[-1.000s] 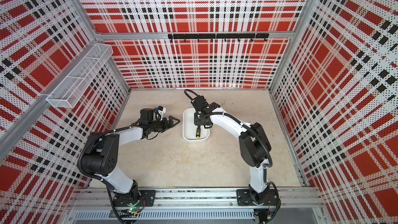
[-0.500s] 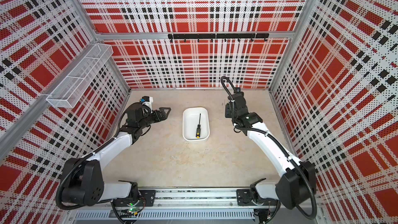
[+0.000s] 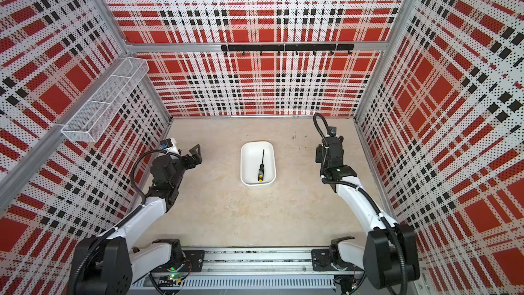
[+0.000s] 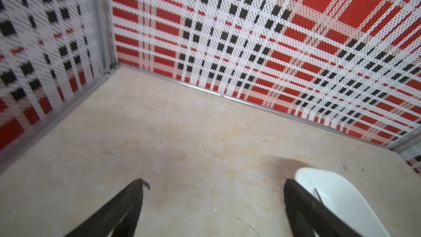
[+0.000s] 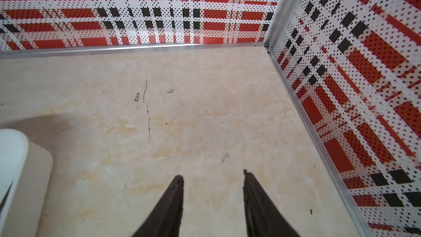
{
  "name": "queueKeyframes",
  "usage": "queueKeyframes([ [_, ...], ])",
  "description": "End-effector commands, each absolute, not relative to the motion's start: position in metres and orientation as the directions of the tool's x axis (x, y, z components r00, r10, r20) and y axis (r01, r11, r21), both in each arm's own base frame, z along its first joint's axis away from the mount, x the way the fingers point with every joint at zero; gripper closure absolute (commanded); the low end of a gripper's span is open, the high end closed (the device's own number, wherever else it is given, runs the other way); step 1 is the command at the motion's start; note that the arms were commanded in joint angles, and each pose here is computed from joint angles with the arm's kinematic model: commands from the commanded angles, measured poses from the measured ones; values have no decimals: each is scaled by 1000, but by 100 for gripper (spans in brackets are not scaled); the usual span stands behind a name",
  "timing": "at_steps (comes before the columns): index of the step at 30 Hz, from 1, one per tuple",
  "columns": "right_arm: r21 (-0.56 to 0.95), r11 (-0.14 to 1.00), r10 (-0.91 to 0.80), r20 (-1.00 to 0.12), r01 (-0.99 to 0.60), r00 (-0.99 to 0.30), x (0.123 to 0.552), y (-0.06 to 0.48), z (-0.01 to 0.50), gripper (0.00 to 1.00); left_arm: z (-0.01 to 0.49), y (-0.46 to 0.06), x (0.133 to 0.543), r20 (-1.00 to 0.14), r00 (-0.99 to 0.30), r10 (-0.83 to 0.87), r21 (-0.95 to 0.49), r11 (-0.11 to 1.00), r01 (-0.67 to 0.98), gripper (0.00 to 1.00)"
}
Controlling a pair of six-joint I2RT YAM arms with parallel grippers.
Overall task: Put the screwdriver in the bin
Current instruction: Reset both arms
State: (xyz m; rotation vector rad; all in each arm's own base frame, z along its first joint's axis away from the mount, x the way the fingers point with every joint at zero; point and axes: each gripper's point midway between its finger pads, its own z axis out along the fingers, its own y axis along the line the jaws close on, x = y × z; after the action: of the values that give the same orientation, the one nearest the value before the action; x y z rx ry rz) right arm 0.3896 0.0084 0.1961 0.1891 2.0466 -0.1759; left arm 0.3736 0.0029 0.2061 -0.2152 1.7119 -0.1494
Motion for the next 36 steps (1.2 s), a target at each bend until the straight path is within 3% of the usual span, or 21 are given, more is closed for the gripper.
queueKeyframes([
  [1, -69, 978, 14, -919, 197, -394, 404, 6, 196, 53, 231, 29, 364, -995, 35, -94, -98, 982, -161, 2],
  [8, -45, 982, 29, -921, 181, -389, 414, 1, 160, 51, 194, 37, 362, -999, 2, -39, -38, 981, -192, 2],
  [18, -14, 982, 23, -982, 189, -189, 403, -10, 153, 51, 179, 38, 352, -996, 86, -39, -54, 982, -184, 2],
  [29, 37, 983, 63, -988, 177, -143, 395, -16, 133, 47, 171, 32, 346, -990, 136, -34, -55, 986, -158, 2],
  [32, 36, 986, 60, -988, 165, -143, 395, -15, 133, 36, 170, 33, 352, -992, 123, -36, -57, 985, -165, 2],
  [34, 36, 985, 60, -988, 167, -144, 395, -15, 132, 20, 165, 37, 362, -995, 91, -45, -61, 981, -185, 2],
  [36, 34, 985, 58, -988, 167, -144, 395, -15, 132, 13, 159, 38, 371, -998, 47, -46, -54, 979, -196, 2],
])
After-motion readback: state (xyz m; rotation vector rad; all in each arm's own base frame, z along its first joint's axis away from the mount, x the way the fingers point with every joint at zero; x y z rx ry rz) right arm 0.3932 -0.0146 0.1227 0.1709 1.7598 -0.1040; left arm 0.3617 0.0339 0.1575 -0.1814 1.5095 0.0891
